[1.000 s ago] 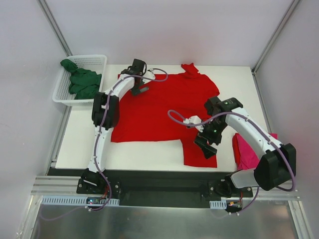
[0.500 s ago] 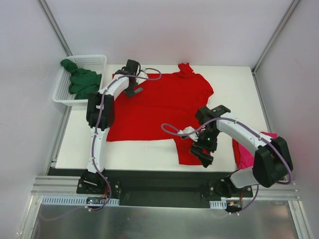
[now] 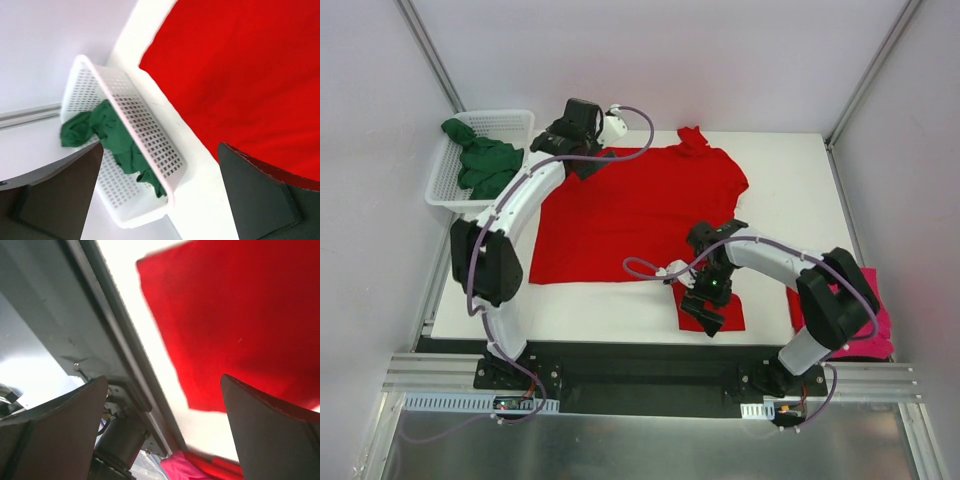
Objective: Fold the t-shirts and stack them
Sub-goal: Flatten out the tshirt
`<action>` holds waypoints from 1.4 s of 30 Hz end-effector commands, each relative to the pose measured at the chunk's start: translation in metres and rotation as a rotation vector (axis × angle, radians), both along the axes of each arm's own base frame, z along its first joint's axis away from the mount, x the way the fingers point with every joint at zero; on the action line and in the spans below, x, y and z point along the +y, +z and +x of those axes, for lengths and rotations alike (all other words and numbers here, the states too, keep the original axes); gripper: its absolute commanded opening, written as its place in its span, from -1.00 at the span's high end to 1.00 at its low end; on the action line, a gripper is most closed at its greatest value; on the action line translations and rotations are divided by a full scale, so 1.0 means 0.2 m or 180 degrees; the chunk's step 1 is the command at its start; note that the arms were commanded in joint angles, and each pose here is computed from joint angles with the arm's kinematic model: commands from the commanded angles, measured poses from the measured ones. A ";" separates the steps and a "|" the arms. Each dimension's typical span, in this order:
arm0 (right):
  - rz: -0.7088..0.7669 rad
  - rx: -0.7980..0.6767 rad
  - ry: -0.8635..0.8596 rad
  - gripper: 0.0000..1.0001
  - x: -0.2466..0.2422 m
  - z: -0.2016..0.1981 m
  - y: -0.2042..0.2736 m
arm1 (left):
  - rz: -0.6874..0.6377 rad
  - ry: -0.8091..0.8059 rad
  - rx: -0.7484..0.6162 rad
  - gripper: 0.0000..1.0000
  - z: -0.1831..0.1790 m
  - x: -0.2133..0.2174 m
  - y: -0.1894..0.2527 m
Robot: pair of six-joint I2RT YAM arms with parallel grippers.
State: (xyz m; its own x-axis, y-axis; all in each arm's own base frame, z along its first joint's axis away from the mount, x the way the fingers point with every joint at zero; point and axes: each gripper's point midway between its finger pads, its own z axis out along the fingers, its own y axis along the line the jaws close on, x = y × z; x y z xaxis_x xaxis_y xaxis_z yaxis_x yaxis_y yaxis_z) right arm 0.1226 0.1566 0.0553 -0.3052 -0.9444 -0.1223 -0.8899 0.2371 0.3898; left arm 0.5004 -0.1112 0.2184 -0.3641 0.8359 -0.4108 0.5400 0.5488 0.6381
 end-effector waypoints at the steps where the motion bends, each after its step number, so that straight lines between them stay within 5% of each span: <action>1: -0.0054 0.0030 -0.0020 -1.00 0.07 0.07 -0.07 | 0.0076 -0.0052 -0.0179 -0.99 -0.17 0.03 0.19; 23: -0.0040 0.1100 0.0367 -1.00 0.25 -0.16 0.08 | 0.0397 -0.0062 -0.0324 -0.99 -0.33 0.17 0.31; 32: -0.0062 -0.0004 0.0115 -1.00 0.22 0.05 0.11 | 0.0282 -0.0040 -0.0322 -0.99 -0.27 0.13 0.31; 42: -0.0808 -0.1332 0.0036 -1.00 -0.15 0.11 -0.07 | 0.0246 -0.0043 -0.0267 -0.99 -0.22 0.10 0.26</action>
